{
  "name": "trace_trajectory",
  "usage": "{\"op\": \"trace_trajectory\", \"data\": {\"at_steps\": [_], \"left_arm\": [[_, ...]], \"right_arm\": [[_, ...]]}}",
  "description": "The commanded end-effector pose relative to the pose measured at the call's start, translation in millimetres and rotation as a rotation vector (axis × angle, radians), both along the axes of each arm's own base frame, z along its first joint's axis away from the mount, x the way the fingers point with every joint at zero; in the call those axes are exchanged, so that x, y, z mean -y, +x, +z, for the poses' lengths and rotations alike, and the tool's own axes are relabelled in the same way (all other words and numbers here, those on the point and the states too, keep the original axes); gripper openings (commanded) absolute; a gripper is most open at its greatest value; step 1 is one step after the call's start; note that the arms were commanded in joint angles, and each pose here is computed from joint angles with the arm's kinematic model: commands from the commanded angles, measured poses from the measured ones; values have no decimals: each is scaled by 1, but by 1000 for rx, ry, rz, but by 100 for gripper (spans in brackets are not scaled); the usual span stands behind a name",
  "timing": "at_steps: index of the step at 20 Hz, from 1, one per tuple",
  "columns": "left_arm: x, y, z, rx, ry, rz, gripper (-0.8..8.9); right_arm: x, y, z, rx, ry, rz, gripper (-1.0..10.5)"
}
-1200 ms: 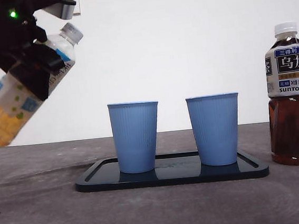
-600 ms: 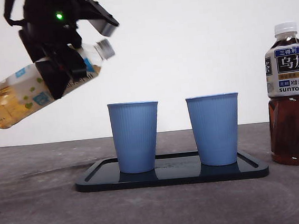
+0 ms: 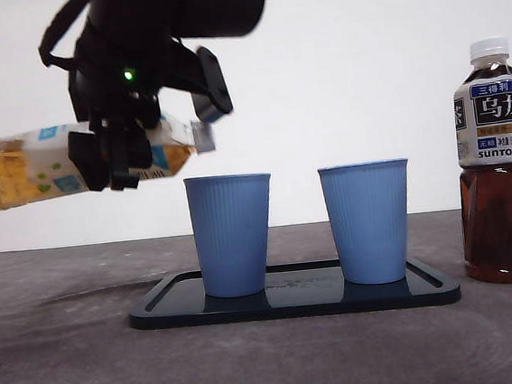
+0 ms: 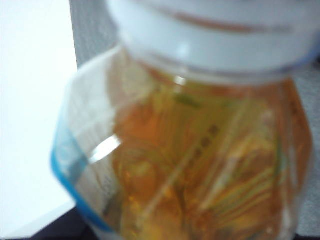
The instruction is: Pour the drink into the cup
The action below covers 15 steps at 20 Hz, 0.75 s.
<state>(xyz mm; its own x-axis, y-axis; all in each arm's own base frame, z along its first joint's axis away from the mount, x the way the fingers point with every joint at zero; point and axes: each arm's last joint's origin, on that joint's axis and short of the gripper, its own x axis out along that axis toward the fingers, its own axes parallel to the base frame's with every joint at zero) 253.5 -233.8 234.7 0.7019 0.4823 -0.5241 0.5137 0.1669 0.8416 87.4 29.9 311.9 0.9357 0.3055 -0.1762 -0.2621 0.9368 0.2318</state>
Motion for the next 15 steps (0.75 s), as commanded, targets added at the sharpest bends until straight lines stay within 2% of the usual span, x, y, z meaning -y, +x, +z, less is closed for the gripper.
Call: {"op": "trace_trajectory", "data": {"at_steps": [1, 5, 15], "left_arm": [[13, 1, 1, 33, 92, -38, 112], [17, 1, -6, 54, 183, -46, 86], [18, 0, -5, 72, 232, -49, 86]], "right_arm": [[0, -1, 5, 14, 18, 3, 442], [0, -1, 5, 14, 18, 4, 442], [0, -1, 5, 14, 18, 4, 442]]}}
